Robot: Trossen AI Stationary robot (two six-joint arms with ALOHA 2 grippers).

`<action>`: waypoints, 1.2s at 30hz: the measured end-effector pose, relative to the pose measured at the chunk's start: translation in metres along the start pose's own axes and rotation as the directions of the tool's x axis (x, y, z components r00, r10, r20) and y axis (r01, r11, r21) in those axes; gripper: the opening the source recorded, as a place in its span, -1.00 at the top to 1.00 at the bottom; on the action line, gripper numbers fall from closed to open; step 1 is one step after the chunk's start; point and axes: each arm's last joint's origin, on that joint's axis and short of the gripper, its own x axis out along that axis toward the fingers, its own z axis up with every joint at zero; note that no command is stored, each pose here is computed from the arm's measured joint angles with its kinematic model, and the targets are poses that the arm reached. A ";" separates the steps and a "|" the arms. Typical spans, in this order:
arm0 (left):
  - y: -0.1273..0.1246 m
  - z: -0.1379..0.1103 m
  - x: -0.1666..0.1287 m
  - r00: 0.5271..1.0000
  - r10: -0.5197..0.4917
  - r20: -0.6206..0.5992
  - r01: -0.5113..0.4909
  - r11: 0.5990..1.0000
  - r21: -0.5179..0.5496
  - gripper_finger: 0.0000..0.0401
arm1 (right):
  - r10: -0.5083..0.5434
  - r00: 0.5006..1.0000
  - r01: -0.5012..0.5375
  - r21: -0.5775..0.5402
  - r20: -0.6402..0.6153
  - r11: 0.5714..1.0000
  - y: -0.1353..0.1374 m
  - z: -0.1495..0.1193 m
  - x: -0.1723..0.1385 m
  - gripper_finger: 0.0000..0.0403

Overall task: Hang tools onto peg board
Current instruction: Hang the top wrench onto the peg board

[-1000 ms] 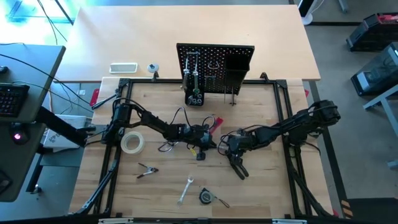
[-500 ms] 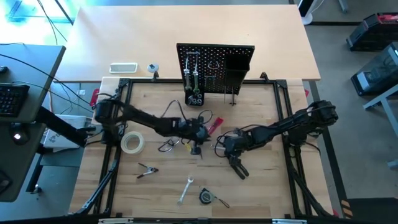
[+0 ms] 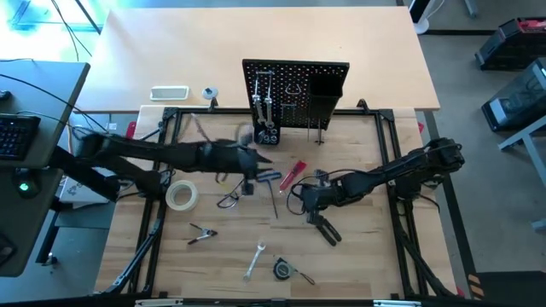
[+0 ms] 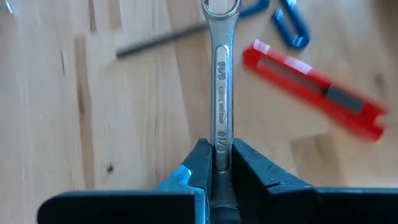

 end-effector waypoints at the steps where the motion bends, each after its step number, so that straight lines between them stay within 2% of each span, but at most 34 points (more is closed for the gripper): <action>1: 0.003 0.005 -0.009 1.000 0.006 0.027 -0.006 1.000 -0.005 0.56 | -0.018 1.000 0.018 -0.005 0.021 1.000 0.000 0.004 -0.002 0.83; 6: 0.012 0.021 -0.047 0.986 0.032 0.165 -0.025 0.999 -0.045 0.56 | -0.134 0.981 0.137 -0.009 0.141 0.991 0.000 0.031 -0.018 0.83; 10: 0.012 0.014 -0.061 0.970 0.049 0.240 -0.025 0.995 -0.102 0.56 | -0.239 0.941 0.246 0.003 0.241 0.969 0.000 0.055 -0.035 0.83; 14: 0.010 -0.001 -0.067 0.934 0.082 0.349 -0.016 0.982 -0.189 0.56 | -0.342 0.880 0.356 0.019 0.329 0.934 0.003 0.075 -0.056 0.83; 17: 0.005 -0.020 -0.064 0.892 0.116 0.437 -0.004 0.968 -0.249 0.56 | -0.406 0.832 0.422 0.043 0.379 0.905 0.008 0.085 -0.070 0.83; 22: -0.006 -0.053 -0.057 0.771 0.177 0.612 0.048 0.942 -0.333 0.56 | -0.491 0.761 0.503 0.093 0.424 0.859 0.015 0.092 -0.086 0.83; 26: -0.015 -0.070 -0.045 0.711 0.214 0.670 0.068 0.927 -0.368 0.56 | -0.505 0.739 0.507 0.125 0.446 0.853 0.020 0.092 -0.089 0.83; 31: -0.026 -0.071 -0.018 0.695 0.201 0.690 0.099 0.924 -0.369 0.56 | -0.501 0.722 0.488 0.163 0.476 0.858 0.022 0.092 -0.084 0.83; 36: -0.031 -0.066 0.001 0.676 0.237 0.698 0.090 0.913 -0.397 0.56 | -0.501 0.719 0.482 0.174 0.482 0.859 0.022 0.093 -0.084 0.83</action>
